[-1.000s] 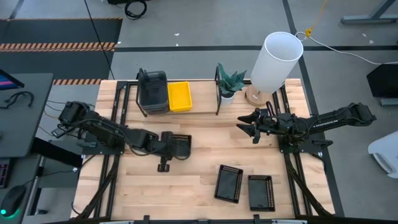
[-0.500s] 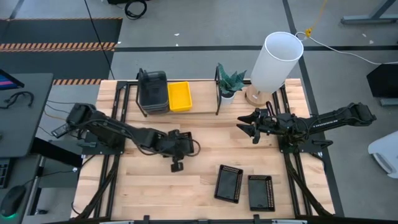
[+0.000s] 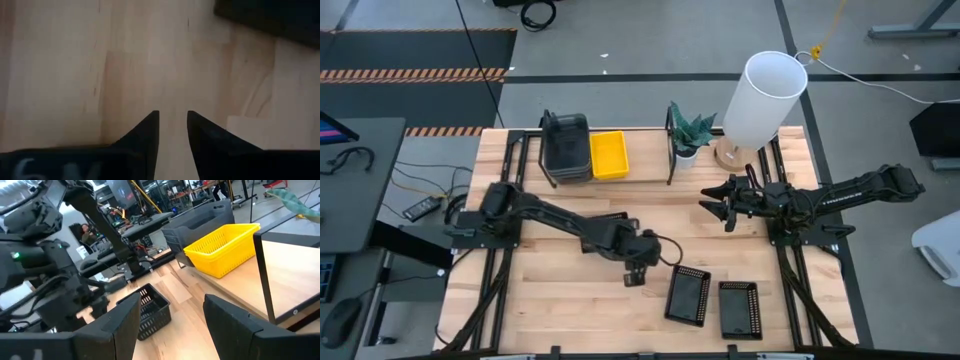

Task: Stack baskets on shelf by color
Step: Stack the middle black bin on top of the top black bin

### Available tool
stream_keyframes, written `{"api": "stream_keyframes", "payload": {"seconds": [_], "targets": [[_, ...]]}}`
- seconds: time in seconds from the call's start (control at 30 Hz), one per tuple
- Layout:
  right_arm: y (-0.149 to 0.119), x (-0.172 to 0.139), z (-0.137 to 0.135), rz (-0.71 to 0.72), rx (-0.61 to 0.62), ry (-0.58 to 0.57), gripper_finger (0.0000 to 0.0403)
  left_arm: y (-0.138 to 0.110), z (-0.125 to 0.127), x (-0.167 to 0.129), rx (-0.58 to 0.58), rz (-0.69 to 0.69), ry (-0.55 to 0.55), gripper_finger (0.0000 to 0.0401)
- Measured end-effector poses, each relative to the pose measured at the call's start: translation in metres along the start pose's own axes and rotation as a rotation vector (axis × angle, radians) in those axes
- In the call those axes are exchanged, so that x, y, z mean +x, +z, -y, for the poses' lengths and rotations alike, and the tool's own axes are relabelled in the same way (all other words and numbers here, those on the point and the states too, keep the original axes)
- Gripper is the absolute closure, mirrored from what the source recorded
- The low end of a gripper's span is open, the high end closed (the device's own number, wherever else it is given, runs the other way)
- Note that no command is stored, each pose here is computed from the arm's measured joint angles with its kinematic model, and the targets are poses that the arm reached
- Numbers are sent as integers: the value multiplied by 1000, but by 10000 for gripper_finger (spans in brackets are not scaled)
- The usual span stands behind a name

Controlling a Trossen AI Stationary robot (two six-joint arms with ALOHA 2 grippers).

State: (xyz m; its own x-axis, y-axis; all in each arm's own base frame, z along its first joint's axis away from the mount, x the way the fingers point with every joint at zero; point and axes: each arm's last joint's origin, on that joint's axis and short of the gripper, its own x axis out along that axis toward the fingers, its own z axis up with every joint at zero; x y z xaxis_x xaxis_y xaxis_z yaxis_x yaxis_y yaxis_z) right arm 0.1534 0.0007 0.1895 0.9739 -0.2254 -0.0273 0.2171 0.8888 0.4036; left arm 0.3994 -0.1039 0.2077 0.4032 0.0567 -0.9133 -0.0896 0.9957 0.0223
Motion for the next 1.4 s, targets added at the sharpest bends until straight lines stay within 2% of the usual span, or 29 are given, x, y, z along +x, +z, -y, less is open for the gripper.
{"api": "stream_keyframes", "payload": {"seconds": [0.5, 0.63, 0.7, 0.77, 0.93, 1.27, 1.4], "targets": [[0, 1, 0, -1, 0, -1, 182, 56, 17, -3, 7, 108, -31, 244], [0, 1, 0, -1, 0, -1, 182, 69, 19, 4, -11, 188, -52, 243], [-1, 1, 0, -2, -1, -2, 182, 73, 22, 7, 30, 225, -75, 243], [0, 1, 0, -2, -1, -2, 182, 73, 25, 8, 167, 229, -107, 244], [0, 1, 0, -2, -1, -2, 182, 68, 39, 6, 498, 244, -91, 252], [0, 1, 0, -2, -1, -2, 182, 53, 76, 7, 1237, 260, 78, 259], [0, 1, 0, -2, -1, -2, 182, 43, 90, 13, 1506, 209, 141, 259]]}}
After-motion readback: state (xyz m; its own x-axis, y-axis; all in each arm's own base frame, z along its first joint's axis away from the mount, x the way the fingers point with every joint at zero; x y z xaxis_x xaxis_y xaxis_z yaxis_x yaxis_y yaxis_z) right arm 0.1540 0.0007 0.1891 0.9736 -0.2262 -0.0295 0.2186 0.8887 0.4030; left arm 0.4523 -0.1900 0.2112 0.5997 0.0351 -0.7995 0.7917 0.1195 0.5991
